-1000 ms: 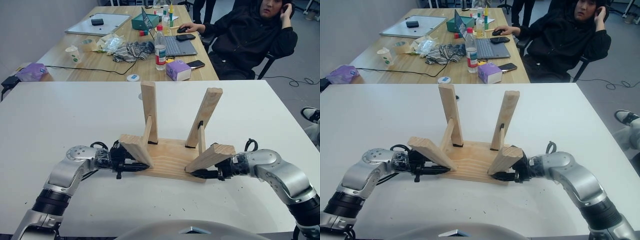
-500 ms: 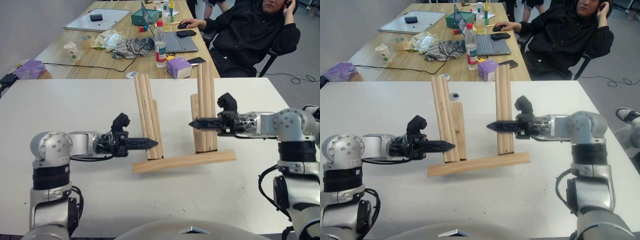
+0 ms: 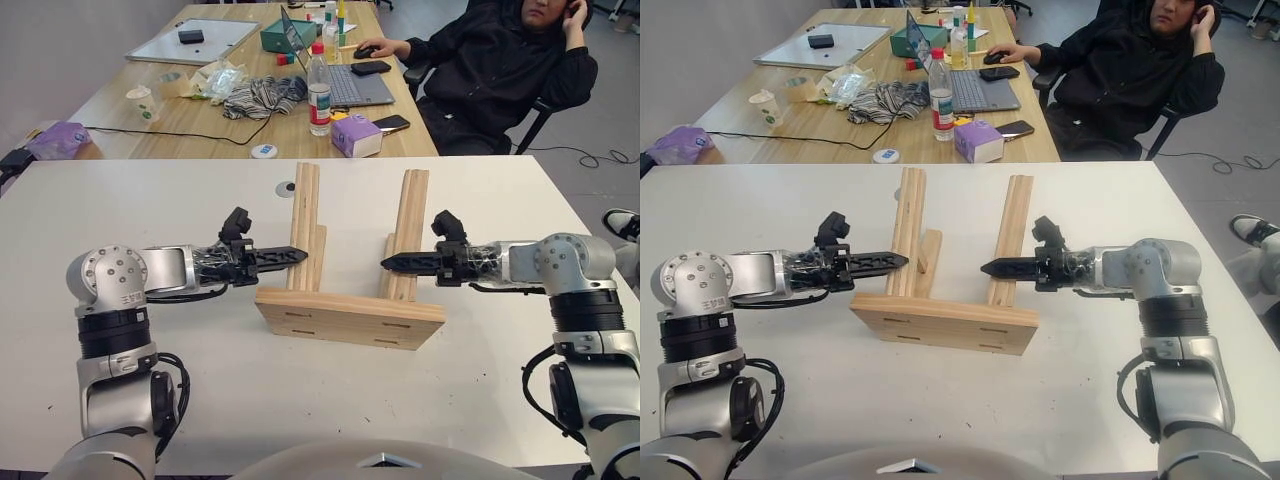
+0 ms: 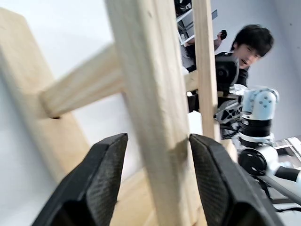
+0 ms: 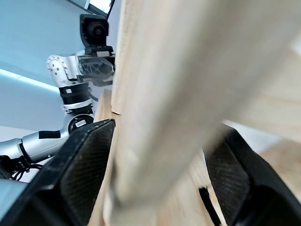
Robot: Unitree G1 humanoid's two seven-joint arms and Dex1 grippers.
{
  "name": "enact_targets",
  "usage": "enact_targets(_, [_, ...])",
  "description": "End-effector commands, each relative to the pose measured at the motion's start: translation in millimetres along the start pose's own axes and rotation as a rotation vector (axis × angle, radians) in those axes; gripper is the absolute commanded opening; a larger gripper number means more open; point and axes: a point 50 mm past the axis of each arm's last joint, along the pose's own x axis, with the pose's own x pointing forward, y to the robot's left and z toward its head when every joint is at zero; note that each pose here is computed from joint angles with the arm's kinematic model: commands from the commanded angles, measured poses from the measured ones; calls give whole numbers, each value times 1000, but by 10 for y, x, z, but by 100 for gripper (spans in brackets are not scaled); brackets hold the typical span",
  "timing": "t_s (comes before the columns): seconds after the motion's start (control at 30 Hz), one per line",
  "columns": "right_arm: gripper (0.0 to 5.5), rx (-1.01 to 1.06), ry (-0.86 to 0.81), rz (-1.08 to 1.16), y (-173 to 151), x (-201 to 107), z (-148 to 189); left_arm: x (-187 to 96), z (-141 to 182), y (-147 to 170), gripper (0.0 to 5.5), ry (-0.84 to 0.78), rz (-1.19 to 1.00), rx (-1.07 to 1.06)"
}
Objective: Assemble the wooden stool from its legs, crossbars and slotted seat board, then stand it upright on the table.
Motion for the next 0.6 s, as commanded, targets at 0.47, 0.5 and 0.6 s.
enact_targets(0.47, [397, -539, 148, -360, -111, -653, -822, -901, -574, 321, 294, 88, 230, 526])
enact_targets(0.5, [419, -600, 180, -369, -127, -630, -903, -920, -642, 343, 315, 129, 227, 577])
enact_targets(0.6, [462, -646, 169, -330, -145, -604, -983, -891, -726, 385, 348, 189, 181, 733])
